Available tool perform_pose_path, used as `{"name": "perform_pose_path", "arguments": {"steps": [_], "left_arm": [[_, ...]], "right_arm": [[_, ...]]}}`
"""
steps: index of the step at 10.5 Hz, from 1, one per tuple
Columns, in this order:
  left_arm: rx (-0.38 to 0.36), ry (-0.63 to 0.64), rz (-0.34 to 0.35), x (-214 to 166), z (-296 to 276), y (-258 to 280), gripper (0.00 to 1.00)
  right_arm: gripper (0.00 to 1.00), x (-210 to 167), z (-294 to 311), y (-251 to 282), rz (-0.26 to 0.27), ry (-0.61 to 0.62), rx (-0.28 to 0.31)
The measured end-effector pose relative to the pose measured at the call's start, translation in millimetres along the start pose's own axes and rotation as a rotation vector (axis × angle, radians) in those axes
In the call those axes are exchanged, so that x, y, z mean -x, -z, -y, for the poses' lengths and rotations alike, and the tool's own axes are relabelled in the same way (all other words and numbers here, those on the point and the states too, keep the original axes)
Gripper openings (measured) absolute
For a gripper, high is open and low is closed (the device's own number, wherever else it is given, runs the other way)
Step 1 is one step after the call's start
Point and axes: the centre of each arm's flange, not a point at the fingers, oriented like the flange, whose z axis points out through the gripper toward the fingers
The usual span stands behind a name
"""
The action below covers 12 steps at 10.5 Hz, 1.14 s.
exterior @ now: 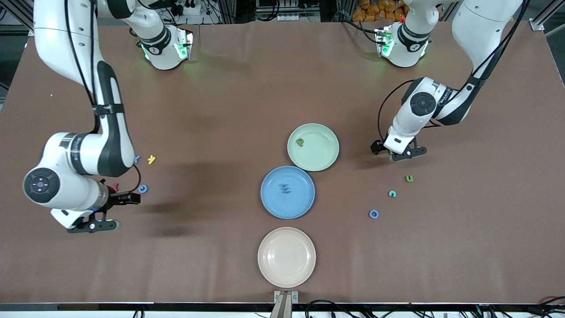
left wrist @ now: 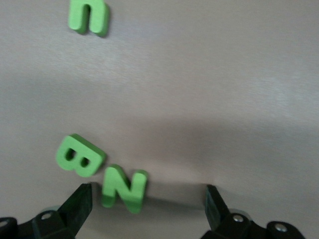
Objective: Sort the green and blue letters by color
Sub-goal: 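Grasp the green N with the left gripper while the right gripper reaches the e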
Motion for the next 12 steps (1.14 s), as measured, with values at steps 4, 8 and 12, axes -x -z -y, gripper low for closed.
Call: {"name": "perform_pose_path", "arguments": {"steps": [4, 8, 12], "left_arm": [[-0.001, 0.002, 0.0, -2, 5, -1, 1.0], [0.008, 0.003, -0.017, -5, 3, 5, 0.53], [0.011, 0.042, -0.03, -7, 1, 11, 0.35]], "right_arm": [[1.0, 36, -20, -42, -0.125, -0.038, -0.001], [1.0, 85, -16, -78, -0.158, -0.047, -0.014], [1.0, 105, -2, -106, -0.191, -0.058, -0.03]]}}
